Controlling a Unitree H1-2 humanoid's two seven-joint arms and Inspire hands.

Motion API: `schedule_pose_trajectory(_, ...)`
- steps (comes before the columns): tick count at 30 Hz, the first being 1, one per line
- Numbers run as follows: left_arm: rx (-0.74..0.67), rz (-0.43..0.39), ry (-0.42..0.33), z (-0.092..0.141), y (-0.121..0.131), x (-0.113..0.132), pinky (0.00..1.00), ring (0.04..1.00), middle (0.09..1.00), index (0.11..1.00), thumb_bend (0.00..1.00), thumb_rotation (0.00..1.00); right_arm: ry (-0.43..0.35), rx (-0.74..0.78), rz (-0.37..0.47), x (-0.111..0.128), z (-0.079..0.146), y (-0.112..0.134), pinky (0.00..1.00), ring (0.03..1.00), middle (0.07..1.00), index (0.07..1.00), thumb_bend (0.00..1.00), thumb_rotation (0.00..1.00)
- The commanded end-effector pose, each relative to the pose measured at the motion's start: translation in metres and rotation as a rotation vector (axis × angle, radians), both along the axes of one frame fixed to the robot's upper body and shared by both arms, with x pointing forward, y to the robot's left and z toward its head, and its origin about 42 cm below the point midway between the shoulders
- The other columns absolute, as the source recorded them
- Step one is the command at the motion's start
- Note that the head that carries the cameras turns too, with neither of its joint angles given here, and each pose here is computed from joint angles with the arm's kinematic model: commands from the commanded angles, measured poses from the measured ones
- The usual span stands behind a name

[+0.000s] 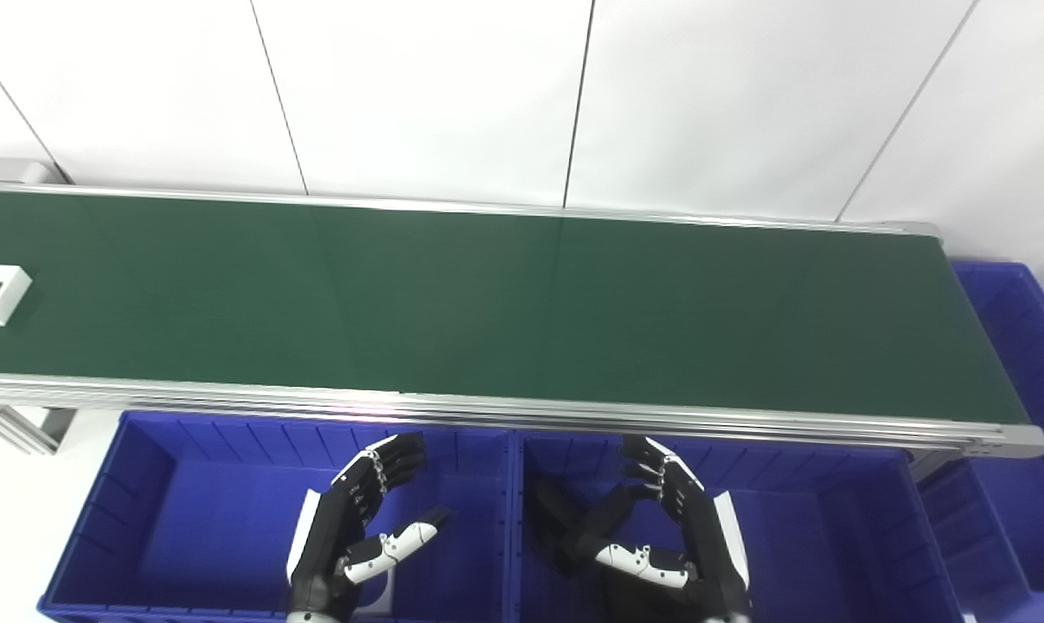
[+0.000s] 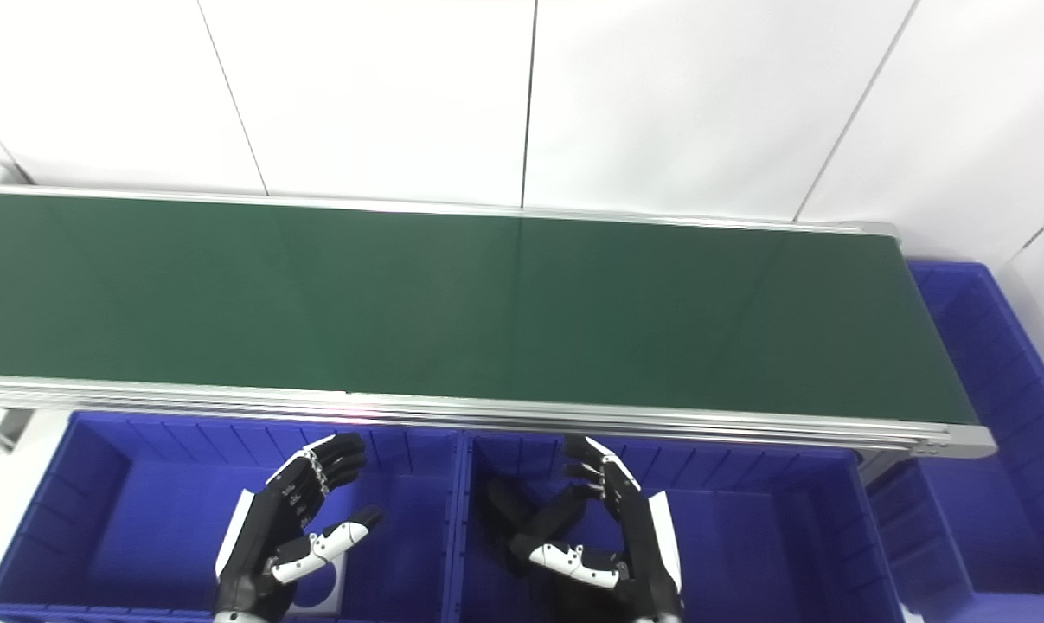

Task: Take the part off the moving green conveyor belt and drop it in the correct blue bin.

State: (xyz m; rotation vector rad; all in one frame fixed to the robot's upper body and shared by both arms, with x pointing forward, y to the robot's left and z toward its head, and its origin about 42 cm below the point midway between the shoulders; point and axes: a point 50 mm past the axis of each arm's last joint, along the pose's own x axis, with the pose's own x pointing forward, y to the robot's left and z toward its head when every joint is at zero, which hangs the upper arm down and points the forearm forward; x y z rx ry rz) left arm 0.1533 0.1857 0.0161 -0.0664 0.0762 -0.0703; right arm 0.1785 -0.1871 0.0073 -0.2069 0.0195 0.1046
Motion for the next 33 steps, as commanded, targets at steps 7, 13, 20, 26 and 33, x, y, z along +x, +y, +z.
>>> schedule_pose_trajectory(7, 0.003, 0.002, -0.042, 0.0050, -0.0005, 0.0040, 0.79, 0.763, 0.778, 0.740, 0.57, 0.00, -0.074, 0.017, 0.011, 0.0055, 0.0095, 0.0006, 0.64, 0.739, 0.794, 0.796, 0.72, 0.08)
schedule_pose_trajectory(13, -0.001, 0.004, -0.039, 0.0054, -0.0010, 0.0042, 0.80, 0.769, 0.779, 0.742, 0.57, 0.00, -0.073, 0.013, 0.014, 0.0056, 0.0087, -0.0004, 0.64, 0.737, 0.794, 0.790, 0.72, 0.07)
schedule_pose_trajectory(20, 0.002, -0.003, -0.046, 0.0047, -0.0029, 0.0064, 0.80, 0.772, 0.780, 0.742, 0.56, 0.00, -0.073, 0.011, 0.014, 0.0072, 0.0080, 0.0001, 0.64, 0.735, 0.789, 0.789, 0.71, 0.07)
schedule_pose_trajectory(26, 0.014, -0.001, -0.044, 0.0029, -0.0029, 0.0056, 0.80, 0.771, 0.778, 0.741, 0.56, 0.00, -0.065, 0.011, 0.016, 0.0062, 0.0062, -0.0005, 0.64, 0.736, 0.790, 0.790, 0.71, 0.07)
schedule_pose_trajectory(33, 0.017, 0.001, -0.034, 0.0004, -0.0063, 0.0037, 0.80, 0.769, 0.780, 0.743, 0.57, 0.00, -0.054, 0.008, 0.017, 0.0049, 0.0040, -0.0042, 0.66, 0.747, 0.796, 0.795, 0.71, 0.05)
